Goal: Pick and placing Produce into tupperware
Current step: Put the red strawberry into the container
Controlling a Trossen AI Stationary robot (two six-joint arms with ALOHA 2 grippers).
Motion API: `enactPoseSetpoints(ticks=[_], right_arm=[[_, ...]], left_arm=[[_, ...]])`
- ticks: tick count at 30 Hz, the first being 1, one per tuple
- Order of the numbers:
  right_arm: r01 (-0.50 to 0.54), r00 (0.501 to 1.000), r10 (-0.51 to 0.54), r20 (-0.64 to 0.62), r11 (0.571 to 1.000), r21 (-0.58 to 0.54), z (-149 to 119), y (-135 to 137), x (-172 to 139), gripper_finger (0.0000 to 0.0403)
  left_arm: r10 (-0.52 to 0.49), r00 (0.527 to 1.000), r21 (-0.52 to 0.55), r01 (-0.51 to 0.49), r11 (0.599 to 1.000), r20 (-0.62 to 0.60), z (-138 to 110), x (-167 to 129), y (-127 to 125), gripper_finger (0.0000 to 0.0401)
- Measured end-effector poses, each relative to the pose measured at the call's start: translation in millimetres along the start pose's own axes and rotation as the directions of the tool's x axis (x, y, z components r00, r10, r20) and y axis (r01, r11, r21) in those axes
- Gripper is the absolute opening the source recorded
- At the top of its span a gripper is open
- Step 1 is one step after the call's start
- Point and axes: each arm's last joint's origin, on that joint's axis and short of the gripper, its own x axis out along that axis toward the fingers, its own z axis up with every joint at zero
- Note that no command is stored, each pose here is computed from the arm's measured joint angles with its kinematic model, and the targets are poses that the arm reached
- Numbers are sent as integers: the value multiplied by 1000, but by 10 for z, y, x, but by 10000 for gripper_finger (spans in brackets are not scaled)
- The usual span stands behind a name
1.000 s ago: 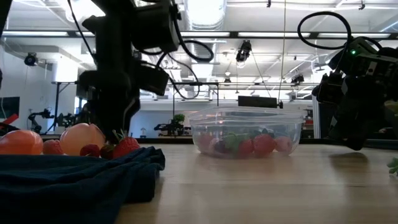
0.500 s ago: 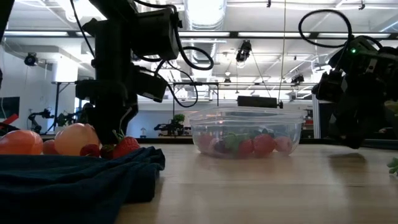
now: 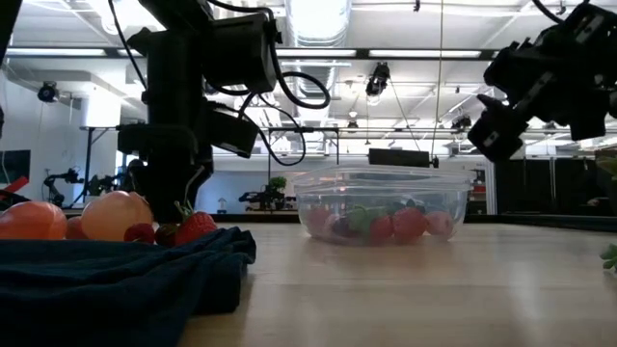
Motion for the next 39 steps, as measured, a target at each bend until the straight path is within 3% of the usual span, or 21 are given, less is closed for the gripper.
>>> enactPoseSetpoints(ticks=[4, 11, 16, 20, 22, 27, 39], right_arm=[[-34, 999, 34, -8, 999, 6, 69, 33, 21, 219], [-91, 996, 89, -19, 990, -105, 679, 252, 209, 219], [-26, 995, 14, -95, 991, -128, 951, 515, 193, 219], [185, 970, -211, -117, 962, -200, 1056, 886, 5, 219], [264, 948, -300, -105, 927, -266, 1059, 1074, -105, 219], [238, 968, -249, 9, 914, -330, 969, 1340, -310, 219], [114, 981, -84, 173, 978, -173, 255, 1082, -528, 219]], left_arm=[[1, 1000, 0, -1, 1000, 1, 1, 0, 0, 205], [1, 1000, -1, -1, 1000, 2, 1, -2, 0, 205], [-2, 1000, -1, 2, 1000, 10, 18, -16, -6, 205], [4, 1000, -1, -4, 1000, 20, 33, -32, -8, 205], [13, 1000, -1, -13, 1000, 25, 38, -35, -7, 205], [17, 999, 0, -17, 1000, 27, 39, -35, -3, 205], [19, 999, -29, -18, 999, 28, 41, -35, 1, 205]])
